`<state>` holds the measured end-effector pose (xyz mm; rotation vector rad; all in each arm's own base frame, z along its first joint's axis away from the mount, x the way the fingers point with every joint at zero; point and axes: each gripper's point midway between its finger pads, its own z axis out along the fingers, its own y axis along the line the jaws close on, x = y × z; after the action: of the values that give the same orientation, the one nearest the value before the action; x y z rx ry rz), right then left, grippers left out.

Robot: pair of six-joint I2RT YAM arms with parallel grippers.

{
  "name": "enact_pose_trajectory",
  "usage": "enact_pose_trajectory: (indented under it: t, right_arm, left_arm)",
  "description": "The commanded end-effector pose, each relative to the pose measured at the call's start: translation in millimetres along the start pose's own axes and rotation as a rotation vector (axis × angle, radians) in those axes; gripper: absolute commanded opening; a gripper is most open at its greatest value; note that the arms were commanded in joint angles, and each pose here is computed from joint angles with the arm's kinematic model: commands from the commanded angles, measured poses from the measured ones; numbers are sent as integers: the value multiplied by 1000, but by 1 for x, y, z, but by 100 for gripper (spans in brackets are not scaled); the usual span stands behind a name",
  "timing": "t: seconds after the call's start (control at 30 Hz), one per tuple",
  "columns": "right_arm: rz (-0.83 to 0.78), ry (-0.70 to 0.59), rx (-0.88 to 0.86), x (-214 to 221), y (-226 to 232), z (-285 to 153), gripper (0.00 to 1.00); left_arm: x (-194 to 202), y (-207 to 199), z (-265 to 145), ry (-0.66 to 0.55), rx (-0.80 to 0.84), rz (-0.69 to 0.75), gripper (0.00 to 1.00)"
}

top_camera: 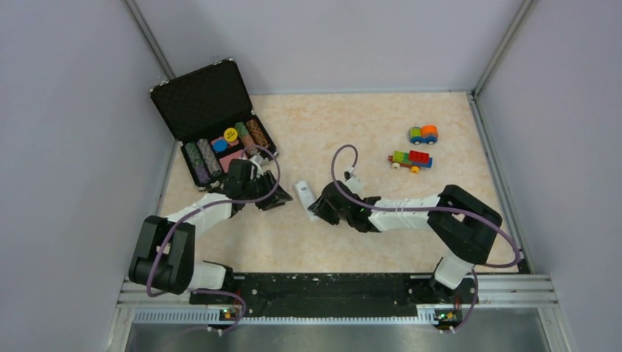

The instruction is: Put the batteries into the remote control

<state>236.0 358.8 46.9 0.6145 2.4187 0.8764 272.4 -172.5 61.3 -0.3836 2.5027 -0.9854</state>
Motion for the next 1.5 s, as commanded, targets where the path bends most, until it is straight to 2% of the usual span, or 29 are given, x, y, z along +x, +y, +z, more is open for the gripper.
enact_pose_trajectory:
  t: [0.0, 0.47, 0.77, 1.0, 1.17, 1.3, 1.47]
  right_arm:
    - [-32, 38, 13, 8, 2, -12, 37]
    - [13, 48, -11, -1, 15, -29, 40]
    - [-114, 26, -76, -14, 39, -28, 19]
    - [-209, 46, -78, -19, 40, -3, 14]
    - [-203, 118, 19, -4, 8, 11, 9]
    - [-200, 126, 82, -1, -11, 14, 8]
    - [-231, 105, 38, -9, 8, 11, 9]
  left_arm:
    - [-18, -11, 0, -46, 21, 25, 44]
    - [-19, -10, 0, -49, 16, 30, 44]
    - [-19, -11, -3, -54, 13, 38, 44]
    - [-21, -10, -8, -75, 0, 50, 45]
    - [-21, -8, -9, -81, -14, 54, 45]
    - [-22, -7, -11, -90, -18, 57, 45]
    - [-22, -8, -12, -90, -20, 57, 45]
